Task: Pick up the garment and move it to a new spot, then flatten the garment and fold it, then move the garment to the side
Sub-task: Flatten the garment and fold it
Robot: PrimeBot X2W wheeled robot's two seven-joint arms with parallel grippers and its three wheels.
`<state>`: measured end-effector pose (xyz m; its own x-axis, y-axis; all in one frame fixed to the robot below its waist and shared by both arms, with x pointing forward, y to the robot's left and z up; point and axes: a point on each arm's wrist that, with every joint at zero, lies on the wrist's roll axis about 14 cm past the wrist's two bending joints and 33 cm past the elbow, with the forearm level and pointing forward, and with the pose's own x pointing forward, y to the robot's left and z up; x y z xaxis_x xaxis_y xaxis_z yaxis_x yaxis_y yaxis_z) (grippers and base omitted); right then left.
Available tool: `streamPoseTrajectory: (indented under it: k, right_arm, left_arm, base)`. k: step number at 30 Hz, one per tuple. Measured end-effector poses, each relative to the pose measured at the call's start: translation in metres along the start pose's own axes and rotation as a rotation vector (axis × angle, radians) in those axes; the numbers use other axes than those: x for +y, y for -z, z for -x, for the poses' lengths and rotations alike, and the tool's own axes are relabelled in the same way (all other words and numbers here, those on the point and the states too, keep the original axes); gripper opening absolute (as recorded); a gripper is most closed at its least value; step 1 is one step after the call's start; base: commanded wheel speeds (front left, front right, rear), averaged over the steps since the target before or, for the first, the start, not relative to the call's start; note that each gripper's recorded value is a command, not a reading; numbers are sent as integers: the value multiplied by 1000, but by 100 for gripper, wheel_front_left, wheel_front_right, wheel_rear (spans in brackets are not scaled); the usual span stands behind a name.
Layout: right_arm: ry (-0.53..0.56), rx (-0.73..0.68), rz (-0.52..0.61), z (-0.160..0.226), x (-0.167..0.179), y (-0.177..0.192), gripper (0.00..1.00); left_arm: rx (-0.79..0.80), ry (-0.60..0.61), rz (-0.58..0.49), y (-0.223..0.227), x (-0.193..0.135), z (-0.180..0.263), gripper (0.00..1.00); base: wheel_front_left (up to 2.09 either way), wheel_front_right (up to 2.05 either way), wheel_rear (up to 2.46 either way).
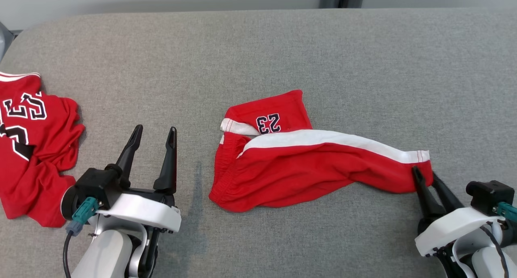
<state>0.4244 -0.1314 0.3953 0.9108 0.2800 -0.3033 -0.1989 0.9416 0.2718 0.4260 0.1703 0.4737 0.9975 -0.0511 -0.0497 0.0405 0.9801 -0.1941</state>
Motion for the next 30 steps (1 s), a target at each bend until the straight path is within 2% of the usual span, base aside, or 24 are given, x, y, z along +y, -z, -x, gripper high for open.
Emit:
streamPoseTrajectory:
  k: [8, 12, 17, 23, 30]
  right_arm:
    - [83, -105, 29, 16, -21, -28, 100]
    - [104, -216, 64, 25, -25, -64, 100]
    - [91, -332, 103, 38, -11, -107, 100]
    - [56, -362, 128, 53, 10, -122, 100]
    - [46, -351, 116, 57, 17, -119, 100]
  left_arm:
    - [-1, 0, -5, -4, -3, 12, 100]
    - [-8, -7, -15, -8, -1, 17, 100]
    - [-13, -8, -27, -12, -1, 25, 100]
    - [-15, -17, -43, -16, 4, 37, 100]
    - [-19, -27, -48, -19, 6, 41, 100]
  base:
    - [0, 0, 0]
    - [0, 0, 0]
    - [0, 0, 0]
    - [0, 0, 0]
    - [0, 0, 0]
